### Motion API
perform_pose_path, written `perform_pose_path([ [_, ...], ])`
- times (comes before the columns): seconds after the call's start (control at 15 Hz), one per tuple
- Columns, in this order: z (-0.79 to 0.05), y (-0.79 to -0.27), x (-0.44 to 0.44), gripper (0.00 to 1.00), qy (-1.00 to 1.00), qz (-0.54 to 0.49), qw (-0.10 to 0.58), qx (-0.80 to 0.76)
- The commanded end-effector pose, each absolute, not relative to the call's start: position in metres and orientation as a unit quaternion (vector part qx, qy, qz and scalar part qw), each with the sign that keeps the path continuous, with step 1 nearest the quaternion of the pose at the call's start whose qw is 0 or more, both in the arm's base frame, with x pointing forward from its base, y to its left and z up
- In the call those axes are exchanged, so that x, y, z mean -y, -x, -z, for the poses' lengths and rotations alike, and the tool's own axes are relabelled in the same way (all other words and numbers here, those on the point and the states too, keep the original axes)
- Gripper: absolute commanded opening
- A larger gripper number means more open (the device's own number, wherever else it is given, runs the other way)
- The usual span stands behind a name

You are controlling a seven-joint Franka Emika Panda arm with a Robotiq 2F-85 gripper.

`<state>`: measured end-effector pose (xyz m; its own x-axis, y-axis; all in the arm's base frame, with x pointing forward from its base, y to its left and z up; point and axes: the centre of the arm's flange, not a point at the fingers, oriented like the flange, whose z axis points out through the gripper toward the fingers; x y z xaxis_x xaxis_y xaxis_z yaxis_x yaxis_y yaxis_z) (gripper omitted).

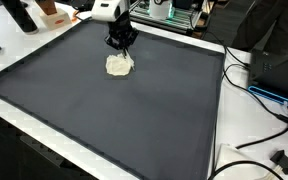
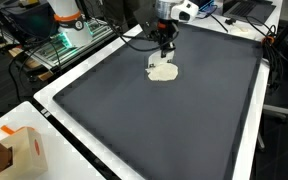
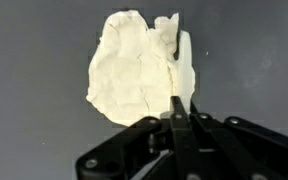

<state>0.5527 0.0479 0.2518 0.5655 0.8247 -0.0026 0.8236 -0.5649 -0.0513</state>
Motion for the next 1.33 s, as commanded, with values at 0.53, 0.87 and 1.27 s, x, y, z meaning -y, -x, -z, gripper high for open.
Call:
perform_pose_path([
  [0.53, -0.225, -0.517, -0.001, 0.01, 0.89, -0.042, 0.021, 0.454],
  [0.87, -0.222, -0.521, -0.002, 0.01, 0.882, -0.032, 0.017, 0.47],
  [1.27, -0.215, -0.548, -0.033, 0.01, 0.847, -0.011, 0.034, 0.53],
])
